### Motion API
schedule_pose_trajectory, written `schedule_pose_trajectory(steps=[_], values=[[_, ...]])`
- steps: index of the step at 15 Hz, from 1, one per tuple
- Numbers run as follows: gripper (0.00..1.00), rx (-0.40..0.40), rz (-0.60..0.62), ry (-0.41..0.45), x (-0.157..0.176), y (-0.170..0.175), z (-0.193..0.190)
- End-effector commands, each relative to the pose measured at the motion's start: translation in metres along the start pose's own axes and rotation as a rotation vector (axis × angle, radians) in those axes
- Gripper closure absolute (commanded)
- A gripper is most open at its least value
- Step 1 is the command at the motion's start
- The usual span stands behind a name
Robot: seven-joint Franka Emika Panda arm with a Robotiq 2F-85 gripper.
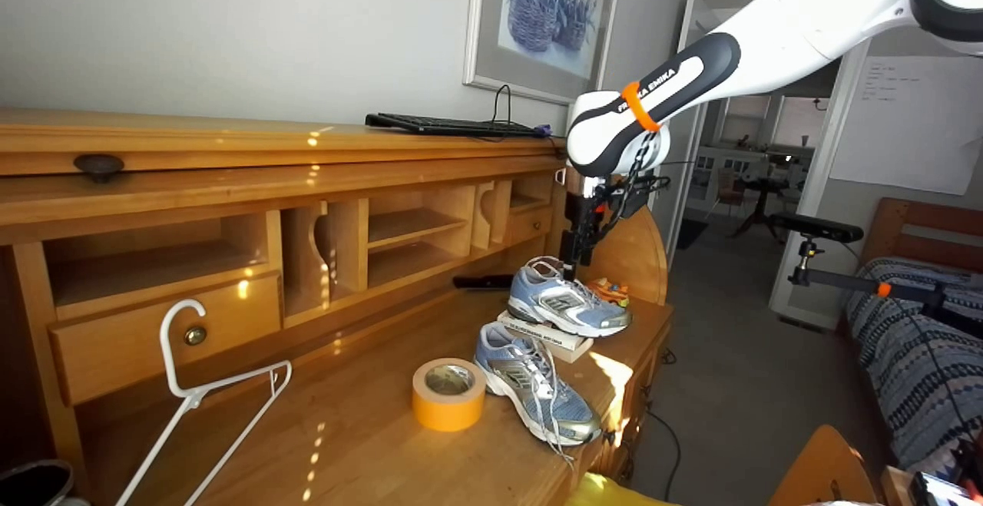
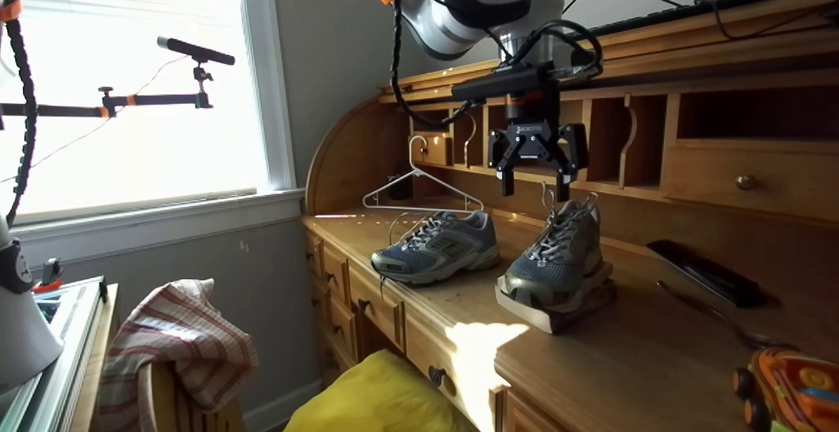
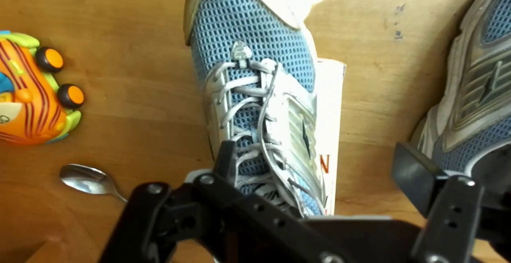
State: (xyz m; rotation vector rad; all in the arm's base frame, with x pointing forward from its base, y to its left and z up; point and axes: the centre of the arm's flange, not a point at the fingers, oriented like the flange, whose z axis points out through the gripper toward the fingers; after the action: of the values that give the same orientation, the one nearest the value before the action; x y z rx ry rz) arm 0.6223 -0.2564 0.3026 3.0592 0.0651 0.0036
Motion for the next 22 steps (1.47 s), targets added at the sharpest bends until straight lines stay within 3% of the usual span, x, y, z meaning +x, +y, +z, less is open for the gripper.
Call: schedule_pose_trajectory(steps=[1,4,6,10,12,13,15,18,20,22], values=[[0.00,-0.028,-0.038,0.070,-0.027,-0.009,0.020],[0.00,-0.022,-0.037,0.097,-0.032,-0.010,0.030],[0.08,-0.019,-0.032,0.103,-0.035,-0.011,0.035],[0.02,-0.007,-0.027,0.109,-0.041,-0.011,0.033],[0.07,0.003,-0.020,0.108,-0.043,-0.011,0.032],[0.26,0.004,-0.017,0.110,-0.043,-0.010,0.032],[0.33,0.003,-0.013,0.110,-0.043,-0.009,0.032],[0.57,0.002,-0.008,0.102,-0.045,-0.006,0.036],[0.25,-0.007,-0.006,0.097,-0.048,-0.004,0.037],[0.16,-0.019,-0.002,0.097,-0.049,-0.001,0.036]])
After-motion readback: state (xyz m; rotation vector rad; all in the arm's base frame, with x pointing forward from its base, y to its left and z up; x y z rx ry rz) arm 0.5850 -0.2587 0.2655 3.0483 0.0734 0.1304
